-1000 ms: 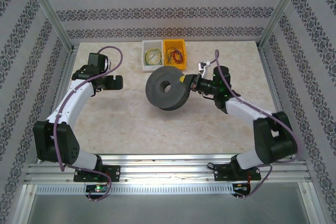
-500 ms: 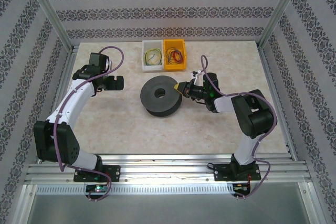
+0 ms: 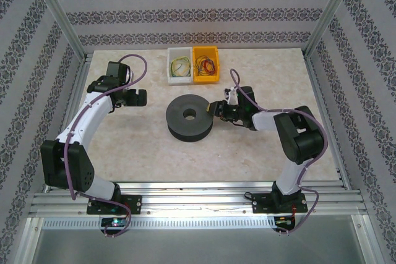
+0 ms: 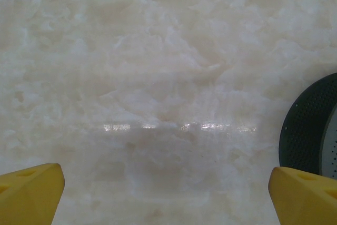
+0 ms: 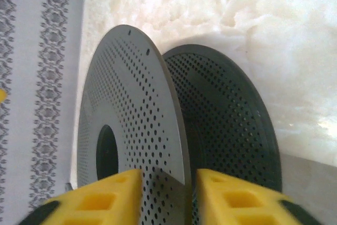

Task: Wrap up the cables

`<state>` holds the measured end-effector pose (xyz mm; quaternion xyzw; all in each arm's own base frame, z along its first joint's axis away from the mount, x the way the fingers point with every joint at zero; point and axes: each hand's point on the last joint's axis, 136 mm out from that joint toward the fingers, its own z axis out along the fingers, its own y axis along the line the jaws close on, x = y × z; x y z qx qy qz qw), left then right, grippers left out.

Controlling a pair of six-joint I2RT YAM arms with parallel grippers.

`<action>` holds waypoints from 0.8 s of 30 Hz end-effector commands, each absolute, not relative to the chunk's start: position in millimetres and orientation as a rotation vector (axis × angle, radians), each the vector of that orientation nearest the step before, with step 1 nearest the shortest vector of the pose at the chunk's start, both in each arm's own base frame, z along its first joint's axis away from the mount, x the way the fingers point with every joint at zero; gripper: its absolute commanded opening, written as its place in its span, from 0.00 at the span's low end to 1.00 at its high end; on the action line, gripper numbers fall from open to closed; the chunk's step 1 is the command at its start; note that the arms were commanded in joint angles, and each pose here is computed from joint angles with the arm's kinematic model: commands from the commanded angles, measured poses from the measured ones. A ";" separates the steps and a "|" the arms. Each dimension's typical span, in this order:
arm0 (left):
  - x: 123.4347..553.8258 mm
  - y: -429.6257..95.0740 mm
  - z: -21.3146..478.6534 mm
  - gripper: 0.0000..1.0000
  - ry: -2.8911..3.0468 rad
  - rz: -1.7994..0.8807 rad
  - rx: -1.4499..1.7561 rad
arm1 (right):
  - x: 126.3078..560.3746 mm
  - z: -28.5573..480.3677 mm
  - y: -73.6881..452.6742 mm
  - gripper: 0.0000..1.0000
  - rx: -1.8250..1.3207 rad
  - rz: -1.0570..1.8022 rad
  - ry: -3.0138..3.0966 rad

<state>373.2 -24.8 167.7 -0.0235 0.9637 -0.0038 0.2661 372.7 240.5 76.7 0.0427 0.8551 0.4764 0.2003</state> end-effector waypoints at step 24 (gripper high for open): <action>373.4 -32.8 174.4 1.00 2.591 -0.023 -0.026 | 544.9 164.4 250.1 0.97 0.145 0.893 2.269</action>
